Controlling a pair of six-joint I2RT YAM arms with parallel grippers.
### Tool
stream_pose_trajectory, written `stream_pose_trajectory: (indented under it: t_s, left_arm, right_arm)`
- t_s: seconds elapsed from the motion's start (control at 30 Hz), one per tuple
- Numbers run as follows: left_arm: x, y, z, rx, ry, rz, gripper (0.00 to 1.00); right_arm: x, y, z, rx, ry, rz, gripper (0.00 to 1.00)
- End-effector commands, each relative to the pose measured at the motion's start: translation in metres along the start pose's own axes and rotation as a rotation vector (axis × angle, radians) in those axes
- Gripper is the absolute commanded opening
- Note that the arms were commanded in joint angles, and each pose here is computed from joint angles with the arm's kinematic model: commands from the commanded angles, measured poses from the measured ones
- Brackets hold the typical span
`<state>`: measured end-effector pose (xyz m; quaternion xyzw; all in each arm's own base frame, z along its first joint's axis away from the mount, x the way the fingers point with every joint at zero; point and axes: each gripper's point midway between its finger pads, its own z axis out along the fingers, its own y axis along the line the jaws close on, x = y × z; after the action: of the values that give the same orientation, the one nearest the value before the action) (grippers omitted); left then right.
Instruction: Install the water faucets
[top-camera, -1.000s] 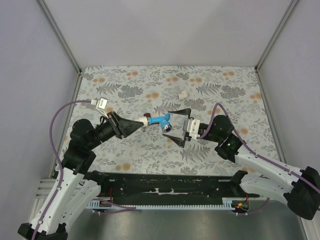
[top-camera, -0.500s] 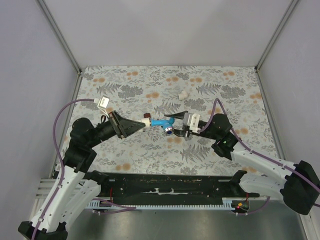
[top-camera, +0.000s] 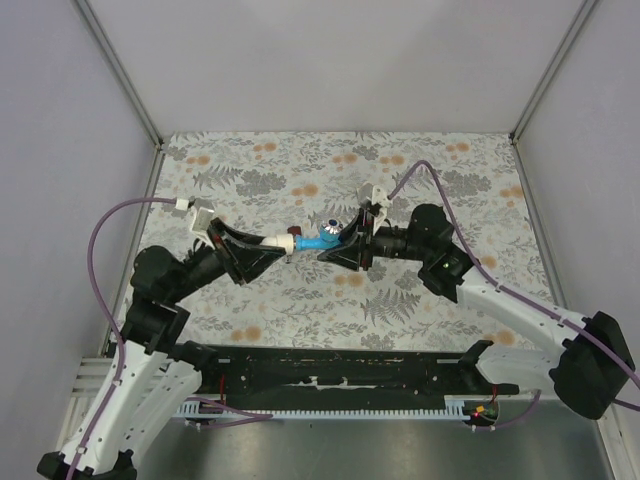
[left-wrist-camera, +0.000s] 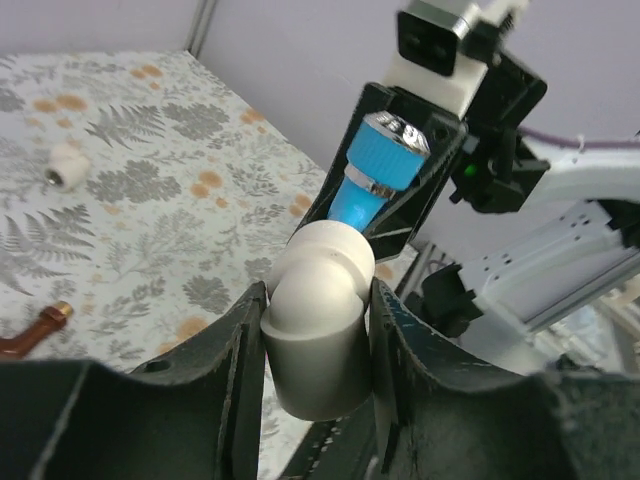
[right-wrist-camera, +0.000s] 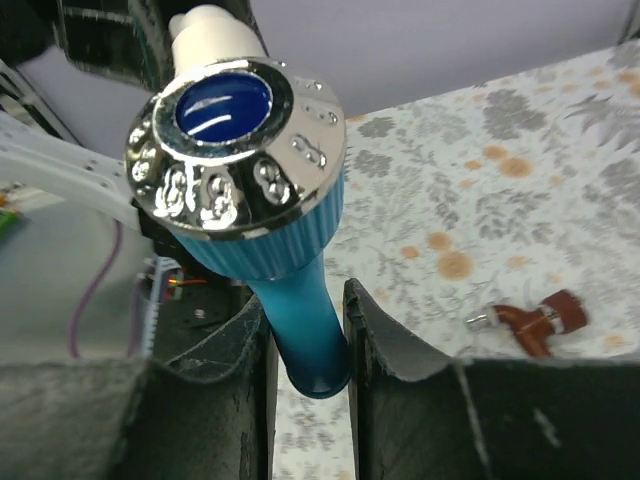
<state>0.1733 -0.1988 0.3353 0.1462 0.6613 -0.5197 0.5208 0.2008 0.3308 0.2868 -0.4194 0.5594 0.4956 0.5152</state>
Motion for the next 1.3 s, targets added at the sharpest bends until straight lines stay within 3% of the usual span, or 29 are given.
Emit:
stream_pose_trajectory:
  t_s: [0.0, 0.13, 0.23, 0.33, 0.43, 0.57, 0.8, 0.9, 1.03, 1.27]
  left_arm:
    - [0.008, -0.006, -0.011, 0.12, -0.007, 0.484, 0.02]
    - [0.01, -0.011, -0.023, 0.143, -0.05, 0.644, 0.02]
    - [0.012, -0.013, -0.029, 0.139, -0.067, 0.673, 0.02]
    - [0.016, -0.008, -0.031, 0.113, -0.061, 0.644, 0.02]
    - [0.019, -0.001, -0.03, 0.079, -0.06, 0.572, 0.02]
    - [0.015, 0.007, -0.03, 0.014, -0.085, 0.462, 0.02]
    - [0.007, 0.036, -0.023, -0.173, -0.161, 0.063, 0.02]
    - [0.009, 0.035, -0.015, -0.165, -0.156, -0.114, 0.02]
    - [0.007, 0.021, -0.006, -0.084, -0.155, -0.294, 0.02]
    - [0.005, 0.001, 0.001, 0.028, -0.128, -0.454, 0.02]
  right_arm:
    - [-0.015, -0.01, 0.003, 0.061, -0.029, 0.516, 0.07]
    - [0.0, -0.011, 0.01, 0.009, 0.014, 0.708, 0.06]
    - [0.012, -0.013, 0.017, -0.024, 0.054, 0.785, 0.09]
    - [0.013, -0.015, 0.02, -0.04, 0.064, 0.785, 0.17]
    - [0.009, -0.02, 0.017, -0.013, 0.048, 0.72, 0.35]
    - [-0.002, -0.025, 0.002, 0.068, 0.051, 0.492, 0.59]
    - [-0.024, -0.027, -0.032, 0.154, -0.026, -0.038, 0.86]
    - [-0.027, -0.022, -0.044, 0.149, -0.063, -0.246, 0.92]
    - [-0.028, -0.009, -0.05, 0.097, -0.138, -0.465, 0.93]
    - [-0.025, 0.0, -0.049, 0.024, -0.124, -0.556, 0.97]
